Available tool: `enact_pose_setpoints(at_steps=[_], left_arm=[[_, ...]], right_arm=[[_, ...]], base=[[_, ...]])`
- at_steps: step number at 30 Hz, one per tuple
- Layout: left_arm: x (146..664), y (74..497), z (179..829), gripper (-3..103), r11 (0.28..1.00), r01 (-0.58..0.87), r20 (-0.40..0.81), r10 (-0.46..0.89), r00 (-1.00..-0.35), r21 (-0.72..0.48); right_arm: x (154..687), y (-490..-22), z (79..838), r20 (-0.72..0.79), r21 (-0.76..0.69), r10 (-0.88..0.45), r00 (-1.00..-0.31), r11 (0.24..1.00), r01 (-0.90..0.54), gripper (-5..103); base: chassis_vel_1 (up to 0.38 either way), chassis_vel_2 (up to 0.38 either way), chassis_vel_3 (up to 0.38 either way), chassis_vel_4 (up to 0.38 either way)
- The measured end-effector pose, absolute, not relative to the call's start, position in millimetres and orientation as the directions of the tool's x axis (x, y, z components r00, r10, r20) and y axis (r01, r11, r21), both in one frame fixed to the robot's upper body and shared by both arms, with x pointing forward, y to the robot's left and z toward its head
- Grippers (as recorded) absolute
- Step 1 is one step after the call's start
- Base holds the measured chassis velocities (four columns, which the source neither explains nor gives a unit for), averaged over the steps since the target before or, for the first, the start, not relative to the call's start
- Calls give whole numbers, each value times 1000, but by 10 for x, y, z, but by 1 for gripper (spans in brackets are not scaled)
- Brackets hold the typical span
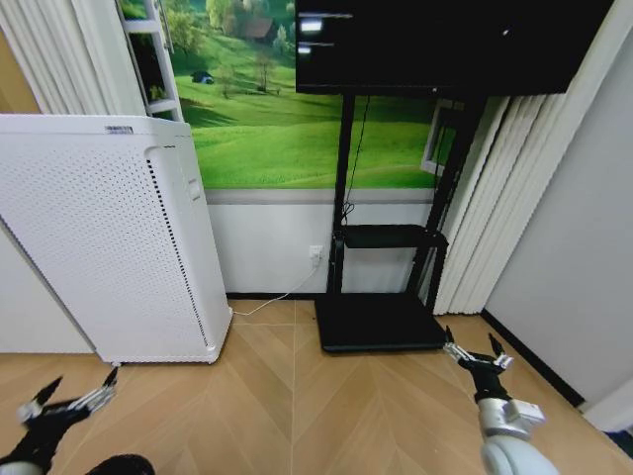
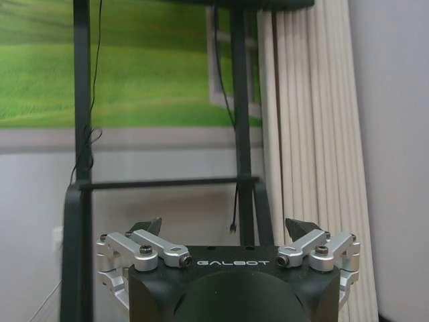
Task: Pick up the trash bin and place the garbage on the floor into it.
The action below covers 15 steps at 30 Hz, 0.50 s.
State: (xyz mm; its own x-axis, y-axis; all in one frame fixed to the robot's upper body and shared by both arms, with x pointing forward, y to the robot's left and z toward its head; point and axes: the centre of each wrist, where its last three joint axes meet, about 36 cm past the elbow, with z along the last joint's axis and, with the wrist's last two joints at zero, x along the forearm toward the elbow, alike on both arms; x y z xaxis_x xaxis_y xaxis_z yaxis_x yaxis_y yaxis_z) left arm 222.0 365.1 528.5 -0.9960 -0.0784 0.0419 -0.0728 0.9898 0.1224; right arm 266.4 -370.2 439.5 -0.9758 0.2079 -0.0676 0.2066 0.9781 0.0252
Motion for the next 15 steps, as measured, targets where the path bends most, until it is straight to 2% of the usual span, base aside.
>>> enact_pose_setpoints(at_steps=[4, 6, 10, 15], left_arm=[[2217, 3429, 5222, 100, 992, -9, 40, -14, -999, 126], [2192, 3194, 5121, 100, 989, 63, 22, 60, -998, 136], [2189, 3090, 5072, 100, 990, 69, 18, 67, -998, 127], [2216, 3105, 5038, 100, 990, 55, 20, 53, -998, 128]], right_arm=[[2426, -3570, 4487, -39, 37, 196, -980, 980, 195, 100], [2153, -3322, 4595, -14, 47, 176, -984, 983, 175, 100], [2062, -3050, 4673, -19, 45, 170, -985, 985, 169, 100], [2055, -2921, 4688, -16, 33, 160, -987, 987, 159, 100]], base=[[0, 0, 0, 0], [0, 0, 0, 0], [0, 0, 0, 0], [0, 0, 0, 0]])
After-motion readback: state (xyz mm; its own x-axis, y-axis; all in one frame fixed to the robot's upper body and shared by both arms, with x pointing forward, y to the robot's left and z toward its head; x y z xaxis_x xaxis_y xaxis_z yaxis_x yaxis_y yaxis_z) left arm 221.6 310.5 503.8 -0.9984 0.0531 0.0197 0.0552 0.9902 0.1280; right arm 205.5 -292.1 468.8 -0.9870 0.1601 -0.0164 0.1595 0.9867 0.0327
